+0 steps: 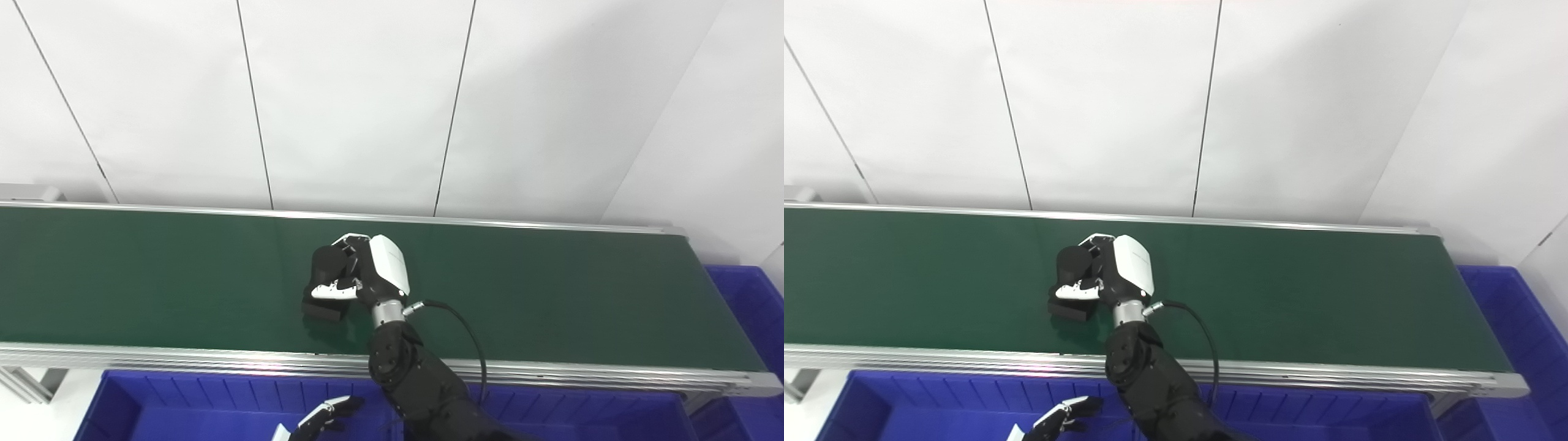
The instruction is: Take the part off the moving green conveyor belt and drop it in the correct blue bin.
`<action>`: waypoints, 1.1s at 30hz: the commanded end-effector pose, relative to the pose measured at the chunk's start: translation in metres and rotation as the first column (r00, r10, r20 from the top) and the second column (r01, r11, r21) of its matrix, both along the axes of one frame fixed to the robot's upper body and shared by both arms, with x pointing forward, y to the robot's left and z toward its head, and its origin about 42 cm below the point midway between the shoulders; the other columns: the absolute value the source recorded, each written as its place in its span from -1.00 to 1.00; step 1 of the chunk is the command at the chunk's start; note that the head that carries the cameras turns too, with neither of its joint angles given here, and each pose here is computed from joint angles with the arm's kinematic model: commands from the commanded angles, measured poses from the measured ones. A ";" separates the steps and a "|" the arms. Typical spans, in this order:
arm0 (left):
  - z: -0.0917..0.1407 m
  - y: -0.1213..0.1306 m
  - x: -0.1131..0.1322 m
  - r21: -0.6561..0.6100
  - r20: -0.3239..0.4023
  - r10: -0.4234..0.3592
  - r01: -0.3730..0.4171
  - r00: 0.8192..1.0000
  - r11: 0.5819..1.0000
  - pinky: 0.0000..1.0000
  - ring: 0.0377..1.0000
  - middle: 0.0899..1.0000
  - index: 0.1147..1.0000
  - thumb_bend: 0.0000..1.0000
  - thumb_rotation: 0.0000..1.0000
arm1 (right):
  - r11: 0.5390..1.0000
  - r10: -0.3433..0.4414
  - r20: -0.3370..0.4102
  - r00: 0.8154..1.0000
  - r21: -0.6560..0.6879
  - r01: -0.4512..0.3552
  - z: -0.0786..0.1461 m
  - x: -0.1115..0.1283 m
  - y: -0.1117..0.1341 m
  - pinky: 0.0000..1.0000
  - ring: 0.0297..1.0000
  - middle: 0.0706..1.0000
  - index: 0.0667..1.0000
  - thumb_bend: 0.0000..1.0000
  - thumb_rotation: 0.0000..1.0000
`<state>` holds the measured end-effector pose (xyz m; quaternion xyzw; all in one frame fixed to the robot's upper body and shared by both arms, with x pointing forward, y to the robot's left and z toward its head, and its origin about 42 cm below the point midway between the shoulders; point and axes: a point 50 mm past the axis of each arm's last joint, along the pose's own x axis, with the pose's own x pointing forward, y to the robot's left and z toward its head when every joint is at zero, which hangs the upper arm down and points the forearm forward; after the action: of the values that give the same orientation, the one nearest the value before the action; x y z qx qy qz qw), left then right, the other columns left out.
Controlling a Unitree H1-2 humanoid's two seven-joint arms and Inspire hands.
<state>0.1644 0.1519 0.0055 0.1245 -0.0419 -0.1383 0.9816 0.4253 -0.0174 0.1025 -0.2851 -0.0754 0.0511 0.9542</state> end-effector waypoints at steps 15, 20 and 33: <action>0.018 0.001 0.004 -0.115 0.020 0.028 -0.025 0.999 0.993 0.54 0.61 0.59 0.54 0.36 0.71 | 0.947 -0.145 0.261 0.954 0.317 0.057 0.076 -0.099 -0.096 -0.23 -0.11 -0.12 -0.07 0.04 -1.00; 0.024 -0.004 0.006 -0.155 0.020 0.029 -0.025 0.999 0.988 0.57 0.64 0.63 0.54 0.39 0.67 | 0.949 -0.172 0.255 0.951 0.301 0.091 0.075 -0.140 -0.132 -0.23 -0.11 -0.13 -0.05 0.04 -1.00; 0.039 -0.013 0.020 -0.252 0.034 0.071 -0.061 0.997 0.966 0.55 0.62 0.63 0.57 0.27 0.72 | 0.963 -0.214 0.118 0.970 0.191 0.189 0.021 -0.219 -0.188 -0.21 -0.07 -0.10 -0.10 0.04 -1.00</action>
<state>0.1795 0.1441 0.0310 0.0242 -0.0421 -0.0942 0.9944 0.2075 -0.2058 0.1196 -0.2042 -0.0812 -0.0733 0.9728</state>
